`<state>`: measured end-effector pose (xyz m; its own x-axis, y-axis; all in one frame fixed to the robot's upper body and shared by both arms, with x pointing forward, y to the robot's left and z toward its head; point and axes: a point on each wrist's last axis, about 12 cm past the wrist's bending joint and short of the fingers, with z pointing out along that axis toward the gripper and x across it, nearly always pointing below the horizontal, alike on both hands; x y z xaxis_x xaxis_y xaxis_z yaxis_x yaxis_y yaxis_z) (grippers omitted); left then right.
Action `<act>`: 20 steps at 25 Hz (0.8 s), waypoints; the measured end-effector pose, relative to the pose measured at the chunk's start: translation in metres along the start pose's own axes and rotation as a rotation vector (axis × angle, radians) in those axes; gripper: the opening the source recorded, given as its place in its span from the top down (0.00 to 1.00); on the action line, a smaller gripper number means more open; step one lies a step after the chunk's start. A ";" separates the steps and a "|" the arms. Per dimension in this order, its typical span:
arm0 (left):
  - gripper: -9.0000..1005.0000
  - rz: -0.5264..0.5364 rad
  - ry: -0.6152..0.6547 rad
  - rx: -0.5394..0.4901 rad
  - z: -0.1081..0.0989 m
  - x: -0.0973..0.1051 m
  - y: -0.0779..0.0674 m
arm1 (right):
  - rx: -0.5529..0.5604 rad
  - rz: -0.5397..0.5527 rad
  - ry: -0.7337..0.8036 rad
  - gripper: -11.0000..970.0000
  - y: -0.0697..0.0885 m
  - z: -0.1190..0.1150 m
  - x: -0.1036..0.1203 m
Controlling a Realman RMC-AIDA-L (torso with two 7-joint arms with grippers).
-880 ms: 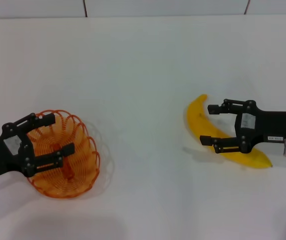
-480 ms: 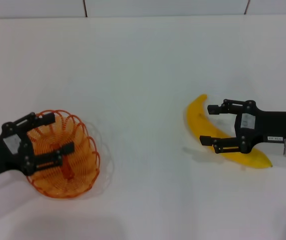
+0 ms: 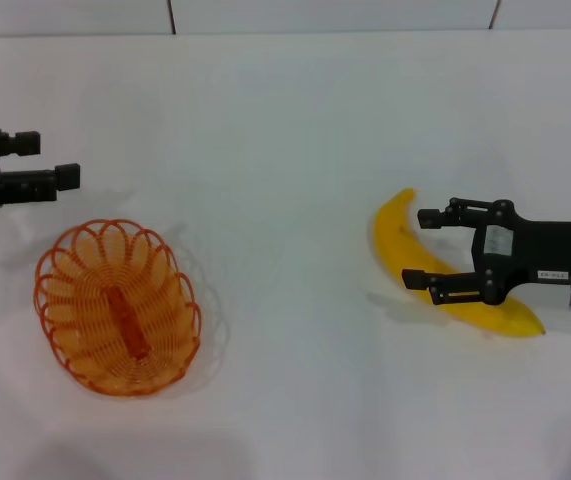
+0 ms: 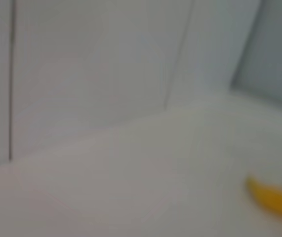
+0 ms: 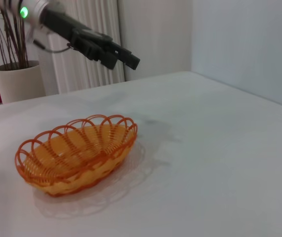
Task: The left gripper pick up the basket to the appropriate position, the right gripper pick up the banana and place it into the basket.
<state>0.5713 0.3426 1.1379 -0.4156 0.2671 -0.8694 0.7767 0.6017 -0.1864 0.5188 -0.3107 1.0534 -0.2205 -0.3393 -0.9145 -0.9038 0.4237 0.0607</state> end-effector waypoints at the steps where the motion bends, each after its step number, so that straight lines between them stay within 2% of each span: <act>1: 0.11 0.026 0.054 0.009 0.002 -0.010 0.003 | 0.000 0.006 0.001 0.12 0.000 0.000 0.000; 3: 0.11 0.118 0.166 0.042 0.008 -0.029 0.006 | 0.000 0.014 0.003 0.12 -0.001 -0.001 -0.001; 6: 0.11 0.300 0.278 0.070 0.012 -0.036 0.001 | -0.003 0.012 0.005 0.12 -0.003 0.000 -0.003; 7: 0.11 0.403 0.342 0.054 0.014 -0.037 -0.003 | -0.005 0.012 0.005 0.12 -0.004 0.001 -0.005; 13: 0.11 0.500 0.464 0.032 0.025 -0.039 -0.010 | -0.008 0.008 0.002 0.12 -0.006 0.003 -0.008; 20: 0.11 0.548 0.472 0.060 0.044 -0.041 -0.010 | -0.016 -0.001 -0.002 0.12 -0.007 0.008 -0.012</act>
<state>0.6015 0.2926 1.1551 -0.1085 0.8231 -0.5574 0.9508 0.2496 0.1835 0.5308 -0.3031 1.0608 -0.2190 -0.3376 -0.9155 -0.9098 0.4096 0.0666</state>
